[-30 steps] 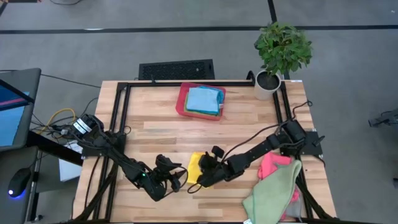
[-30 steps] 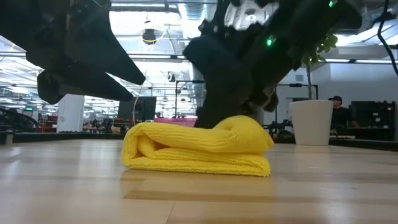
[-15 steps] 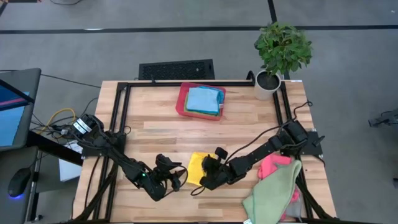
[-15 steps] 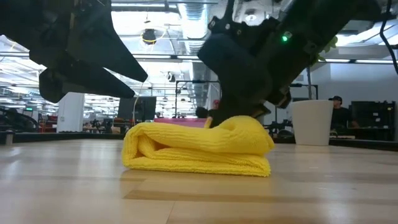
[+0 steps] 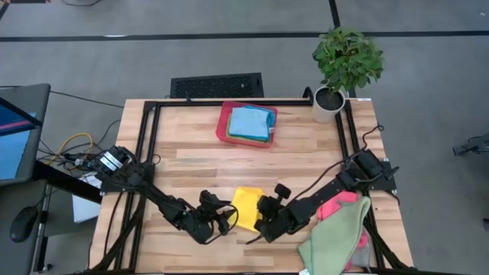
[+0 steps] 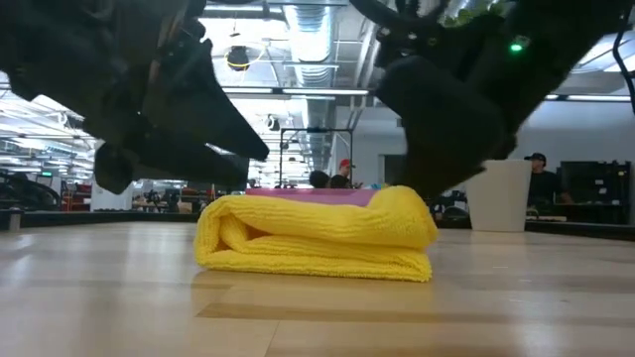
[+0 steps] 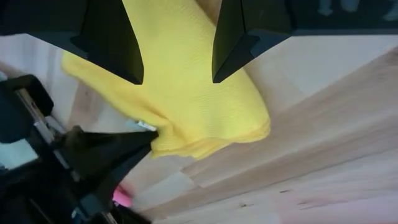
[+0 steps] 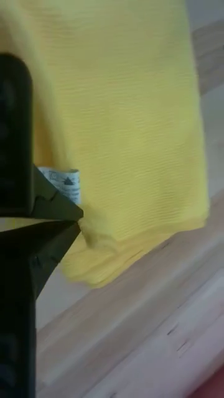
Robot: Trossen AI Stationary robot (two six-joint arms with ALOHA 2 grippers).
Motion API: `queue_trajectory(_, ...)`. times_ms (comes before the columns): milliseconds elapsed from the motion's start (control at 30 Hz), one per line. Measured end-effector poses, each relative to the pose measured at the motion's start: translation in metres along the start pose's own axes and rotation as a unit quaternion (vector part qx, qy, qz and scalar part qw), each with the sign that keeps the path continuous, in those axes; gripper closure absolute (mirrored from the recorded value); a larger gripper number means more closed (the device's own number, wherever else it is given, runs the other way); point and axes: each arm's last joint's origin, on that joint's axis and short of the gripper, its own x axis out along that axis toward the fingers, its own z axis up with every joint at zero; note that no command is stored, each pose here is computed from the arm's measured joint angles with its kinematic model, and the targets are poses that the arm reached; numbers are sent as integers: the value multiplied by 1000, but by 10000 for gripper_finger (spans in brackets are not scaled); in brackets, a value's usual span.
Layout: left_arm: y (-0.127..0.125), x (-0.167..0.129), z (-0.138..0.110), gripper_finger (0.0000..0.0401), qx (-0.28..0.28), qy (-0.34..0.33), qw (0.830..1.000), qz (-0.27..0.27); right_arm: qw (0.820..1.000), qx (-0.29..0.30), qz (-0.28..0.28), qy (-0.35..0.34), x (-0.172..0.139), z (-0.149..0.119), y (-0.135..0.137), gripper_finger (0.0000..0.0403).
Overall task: Fold microfiber towels
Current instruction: Fold the yellow microfiber cloth
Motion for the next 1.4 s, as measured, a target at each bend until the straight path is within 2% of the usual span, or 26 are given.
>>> queue_trajectory(167, -1, 3, 0, 217, -2, 0, 1000, -7, 1000, -3, -1, 2, -2, -3, 1, 309)
queue_trajectory(367, -1, 4, -1, 217, -1, 12, 1000, -13, 996, 8, -88, -21, -21, -16, -12, 256)
queue_trajectory(467, -1, 5, -1, 217, -2, 4, 1000, -9, 993, 26, -100, -56, -32, -21, -11, 245)
queue_trajectory(533, 0, 5, 0, 217, 0, 4, 1000, -7, 992, 26, -88, -82, -38, -22, -7, 242)
queue_trajectory(633, -1, 6, 1, 217, -3, -2, 1000, -8, 992, 8, -39, -119, -42, -18, 10, 241)
queue_trajectory(733, -1, 7, 2, 217, -7, -5, 1000, -9, 989, -15, 4, -148, -37, -14, 26, 243)
queue_trajectory(833, -1, 7, 2, 217, -6, -4, 1000, -9, 987, -2, 23, -161, -28, -20, 29, 247)
queue_trajectory(967, -1, 7, 2, 217, -8, -4, 1000, -9, 985, 13, 39, -168, -20, -39, 24, 251)
queue_trajectory(1100, -3, 7, 3, 217, -15, 5, 1000, -24, 988, 25, 40, -147, -13, -55, 15, 258)
queue_trajectory(1267, -5, 9, 0, 217, -4, 13, 999, -37, 989, 31, 36, -142, -7, -58, 9, 270)
queue_trajectory(1400, -4, 11, 2, 217, -8, 11, 999, -36, 986, 34, 49, -154, -21, -50, 9, 278)
